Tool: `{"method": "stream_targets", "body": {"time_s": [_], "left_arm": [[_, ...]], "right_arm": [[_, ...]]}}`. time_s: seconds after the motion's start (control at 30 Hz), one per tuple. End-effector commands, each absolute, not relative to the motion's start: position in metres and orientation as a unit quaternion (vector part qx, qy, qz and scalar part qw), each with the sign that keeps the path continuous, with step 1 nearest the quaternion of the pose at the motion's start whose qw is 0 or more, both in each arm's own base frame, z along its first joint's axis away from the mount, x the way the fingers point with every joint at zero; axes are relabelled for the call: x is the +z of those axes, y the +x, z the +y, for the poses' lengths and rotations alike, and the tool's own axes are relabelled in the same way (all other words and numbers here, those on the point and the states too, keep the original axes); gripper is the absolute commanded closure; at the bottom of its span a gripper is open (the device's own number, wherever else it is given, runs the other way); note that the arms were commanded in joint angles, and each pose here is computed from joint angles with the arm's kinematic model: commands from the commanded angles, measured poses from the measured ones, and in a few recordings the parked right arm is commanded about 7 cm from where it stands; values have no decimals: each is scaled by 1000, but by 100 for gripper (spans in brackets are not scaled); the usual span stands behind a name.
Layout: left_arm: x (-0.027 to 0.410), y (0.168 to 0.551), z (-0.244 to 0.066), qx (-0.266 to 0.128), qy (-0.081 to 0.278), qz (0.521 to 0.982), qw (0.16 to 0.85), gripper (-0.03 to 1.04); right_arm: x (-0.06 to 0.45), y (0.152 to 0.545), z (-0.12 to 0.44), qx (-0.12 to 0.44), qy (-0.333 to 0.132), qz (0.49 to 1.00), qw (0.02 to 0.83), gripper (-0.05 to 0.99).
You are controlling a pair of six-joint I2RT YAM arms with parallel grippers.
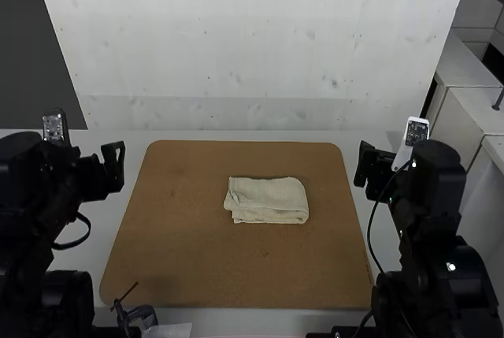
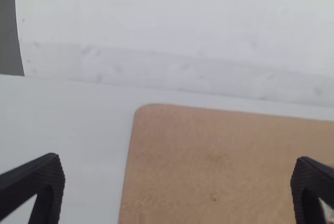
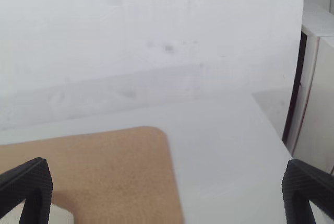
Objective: Fold the towel.
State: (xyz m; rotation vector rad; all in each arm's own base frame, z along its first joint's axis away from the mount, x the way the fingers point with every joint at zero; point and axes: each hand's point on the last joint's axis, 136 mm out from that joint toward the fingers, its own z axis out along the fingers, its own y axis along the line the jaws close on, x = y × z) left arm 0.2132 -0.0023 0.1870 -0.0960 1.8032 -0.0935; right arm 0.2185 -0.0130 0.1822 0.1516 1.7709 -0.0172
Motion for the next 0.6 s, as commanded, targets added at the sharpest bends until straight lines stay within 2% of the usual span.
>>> {"method": "stream_targets", "body": {"time_s": [0.0,0.07,0.3,0.5,0.57], "left_arm": [[183,207,-1,1,10,798,602,3],[177,201,-1,15,29,810,585,3],[165,184,-2,18,38,840,541,3],[150,168,4,21,15,865,500,3],[151,167,9,33,6,865,500,3]], "right_arm": [[192,214,-14,-13,63,768,637,-3],[188,211,-14,-16,61,777,626,-3],[163,202,-17,-28,60,816,574,-3],[157,190,-18,-32,58,834,548,-3],[156,185,-18,-33,57,840,538,-3]]}}
